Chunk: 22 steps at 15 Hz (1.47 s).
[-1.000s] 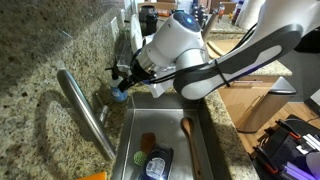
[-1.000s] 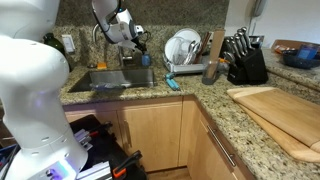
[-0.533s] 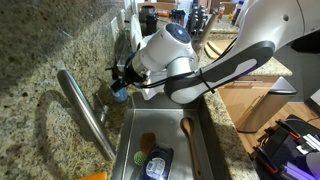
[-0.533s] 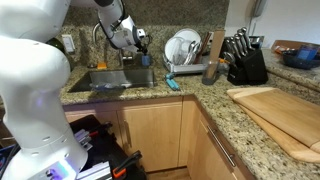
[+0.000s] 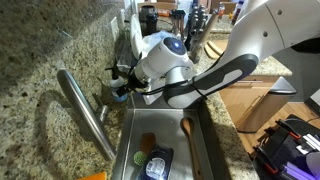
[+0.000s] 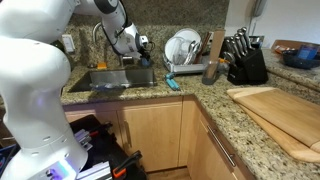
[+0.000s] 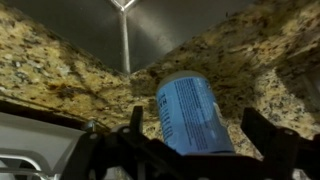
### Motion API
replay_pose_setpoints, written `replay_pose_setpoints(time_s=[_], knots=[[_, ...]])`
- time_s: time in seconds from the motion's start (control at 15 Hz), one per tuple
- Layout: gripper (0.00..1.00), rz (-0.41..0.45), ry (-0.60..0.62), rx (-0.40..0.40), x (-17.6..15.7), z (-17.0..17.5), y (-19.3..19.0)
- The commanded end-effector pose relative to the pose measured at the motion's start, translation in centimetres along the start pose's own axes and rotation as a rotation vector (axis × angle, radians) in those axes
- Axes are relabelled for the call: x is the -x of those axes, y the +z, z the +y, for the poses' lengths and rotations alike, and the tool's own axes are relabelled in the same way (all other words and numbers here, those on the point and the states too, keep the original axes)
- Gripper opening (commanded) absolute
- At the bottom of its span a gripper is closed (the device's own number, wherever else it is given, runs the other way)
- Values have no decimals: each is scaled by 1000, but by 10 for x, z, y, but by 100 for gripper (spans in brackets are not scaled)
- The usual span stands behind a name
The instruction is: Pick up the soap bottle and place it on the kitchen counter
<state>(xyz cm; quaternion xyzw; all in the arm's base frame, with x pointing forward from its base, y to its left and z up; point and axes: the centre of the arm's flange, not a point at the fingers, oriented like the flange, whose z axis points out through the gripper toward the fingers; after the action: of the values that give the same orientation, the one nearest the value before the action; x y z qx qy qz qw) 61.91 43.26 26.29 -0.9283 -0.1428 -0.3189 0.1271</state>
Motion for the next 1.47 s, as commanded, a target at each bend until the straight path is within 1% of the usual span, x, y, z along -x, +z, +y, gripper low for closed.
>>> replay_pose_setpoints(time_s=[0.0, 0.2, 0.27, 0.53, 0.73, 0.93, 1.0, 1.07, 1.33, 1.4], knots=[[100, 30, 23, -62, -9, -1, 15], [100, 88, 28, -117, -17, -5, 23], [100, 50, 35, -76, -7, -6, 8], [100, 52, 43, -82, -6, -7, 11], [100, 92, -125, -74, -14, -6, 18], [100, 115, -248, -62, -14, 2, 30], [100, 132, -259, -55, -15, 4, 33], [100, 88, -204, -64, -10, -1, 19], [100, 88, -206, -64, -8, -1, 22], [100, 108, -230, -74, -9, 1, 29]])
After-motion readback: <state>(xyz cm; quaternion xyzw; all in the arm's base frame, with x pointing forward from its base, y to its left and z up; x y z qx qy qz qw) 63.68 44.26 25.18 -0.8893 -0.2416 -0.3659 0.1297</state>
